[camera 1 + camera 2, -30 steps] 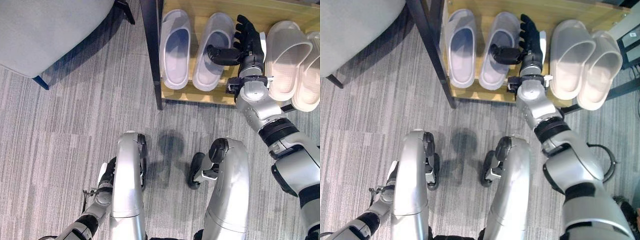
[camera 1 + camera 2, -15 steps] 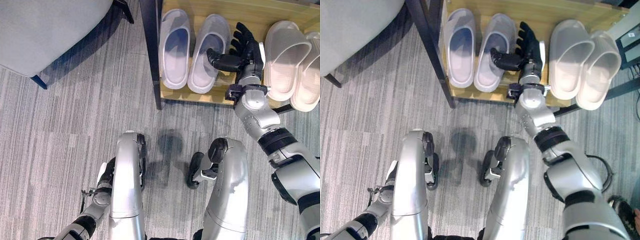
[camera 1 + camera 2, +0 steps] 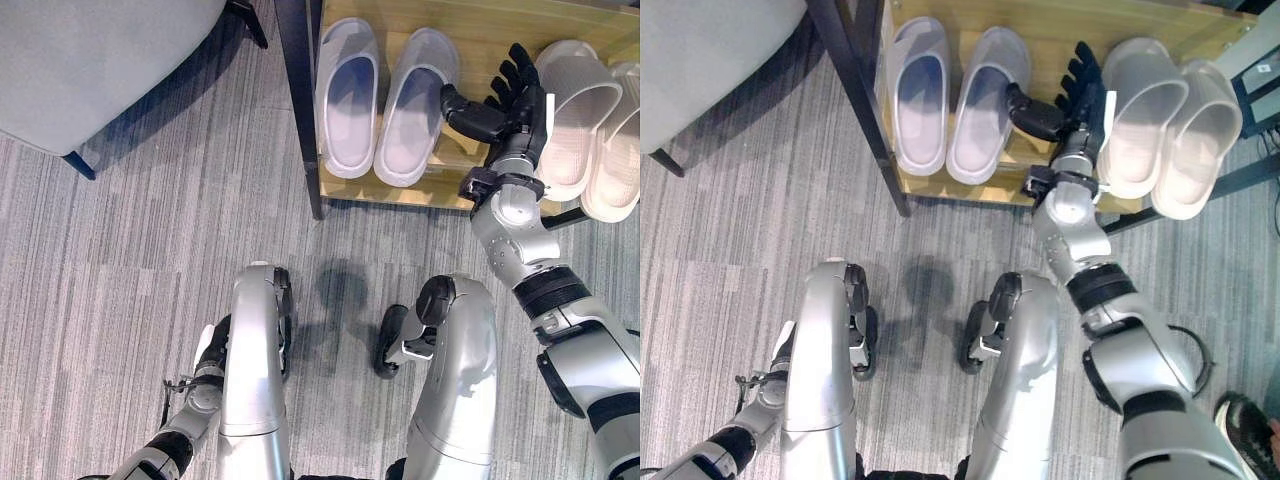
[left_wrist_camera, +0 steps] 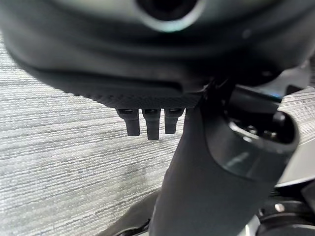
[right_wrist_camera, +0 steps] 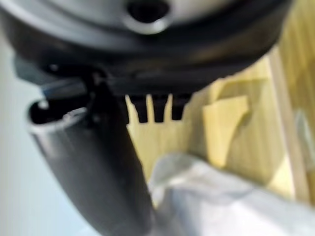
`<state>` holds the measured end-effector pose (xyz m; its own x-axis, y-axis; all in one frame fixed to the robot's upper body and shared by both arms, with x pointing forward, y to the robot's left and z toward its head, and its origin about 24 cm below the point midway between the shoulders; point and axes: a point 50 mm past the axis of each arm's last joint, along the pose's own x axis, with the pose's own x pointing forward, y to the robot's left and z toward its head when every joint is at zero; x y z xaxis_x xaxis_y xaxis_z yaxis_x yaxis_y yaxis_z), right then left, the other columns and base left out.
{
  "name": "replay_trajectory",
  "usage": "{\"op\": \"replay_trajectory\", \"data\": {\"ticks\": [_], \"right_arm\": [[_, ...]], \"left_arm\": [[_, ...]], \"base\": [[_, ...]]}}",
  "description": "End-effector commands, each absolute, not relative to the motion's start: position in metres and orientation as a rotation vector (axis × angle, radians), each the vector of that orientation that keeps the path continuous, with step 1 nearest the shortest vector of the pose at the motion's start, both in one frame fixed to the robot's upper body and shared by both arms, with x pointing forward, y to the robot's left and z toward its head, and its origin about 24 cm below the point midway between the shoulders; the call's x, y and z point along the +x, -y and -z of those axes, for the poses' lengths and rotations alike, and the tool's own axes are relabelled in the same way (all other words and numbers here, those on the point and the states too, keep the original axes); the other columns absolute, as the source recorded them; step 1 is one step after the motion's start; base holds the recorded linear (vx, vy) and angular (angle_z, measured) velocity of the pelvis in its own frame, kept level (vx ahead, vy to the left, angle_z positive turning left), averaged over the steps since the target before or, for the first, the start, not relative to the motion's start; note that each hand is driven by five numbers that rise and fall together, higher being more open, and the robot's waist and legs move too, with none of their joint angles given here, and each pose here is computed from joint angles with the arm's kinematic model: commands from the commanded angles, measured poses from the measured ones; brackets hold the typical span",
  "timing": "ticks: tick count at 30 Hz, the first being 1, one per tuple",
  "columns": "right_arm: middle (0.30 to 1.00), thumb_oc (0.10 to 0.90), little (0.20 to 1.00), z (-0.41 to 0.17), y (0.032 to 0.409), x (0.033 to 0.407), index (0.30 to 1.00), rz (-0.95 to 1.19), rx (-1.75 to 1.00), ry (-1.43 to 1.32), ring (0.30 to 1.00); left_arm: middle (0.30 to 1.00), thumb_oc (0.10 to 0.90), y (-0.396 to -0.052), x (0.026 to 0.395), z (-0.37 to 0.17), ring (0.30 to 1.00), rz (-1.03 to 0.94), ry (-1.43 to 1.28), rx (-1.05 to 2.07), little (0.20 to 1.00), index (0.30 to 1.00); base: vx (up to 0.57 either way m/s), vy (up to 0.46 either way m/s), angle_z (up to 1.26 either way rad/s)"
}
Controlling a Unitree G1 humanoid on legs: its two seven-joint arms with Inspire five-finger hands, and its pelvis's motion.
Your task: Arrange the slippers neatly on the shoe rack.
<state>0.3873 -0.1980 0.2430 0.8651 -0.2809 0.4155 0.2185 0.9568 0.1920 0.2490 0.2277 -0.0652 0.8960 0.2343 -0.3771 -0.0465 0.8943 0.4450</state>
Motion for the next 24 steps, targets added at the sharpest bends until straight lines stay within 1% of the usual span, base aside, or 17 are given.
{"op": "replay_trajectory", "data": {"ticks": [1, 8, 15, 24], "right_arm": [[0.9, 0.8, 0.9, -0.306, 0.181, 0.365, 0.9, 0.139, 0.223, 0.748, 0.9], [0.9, 0.8, 0.9, -0.303, 0.174, 0.367, 0.9, 0.113, 0.25, 0.733, 0.9], [0.9, 0.8, 0.9, -0.308, 0.176, 0.369, 0.9, 0.134, 0.271, 0.738, 0.9], [0.9, 0.8, 0.9, -0.306, 0.175, 0.374, 0.9, 0.162, 0.258, 0.712, 0.9]], "left_arm": [[0.9, 0.8, -0.199, 0.239, 0.072, 0.9, -0.074, -0.404, 0.409, 0.9, 0.9], [0.9, 0.8, -0.198, 0.239, 0.072, 0.9, -0.073, -0.407, 0.419, 0.9, 0.9], [0.9, 0.8, -0.197, 0.238, 0.073, 0.9, -0.06, -0.407, 0.429, 0.9, 0.9], [0.9, 0.8, -0.198, 0.233, 0.06, 0.9, -0.016, -0.337, 0.406, 0.9, 0.9]], "base": [[0.0, 0.0, 0.0], [0.0, 0.0, 0.0], [0.0, 0.0, 0.0], [0.0, 0.0, 0.0]]}}
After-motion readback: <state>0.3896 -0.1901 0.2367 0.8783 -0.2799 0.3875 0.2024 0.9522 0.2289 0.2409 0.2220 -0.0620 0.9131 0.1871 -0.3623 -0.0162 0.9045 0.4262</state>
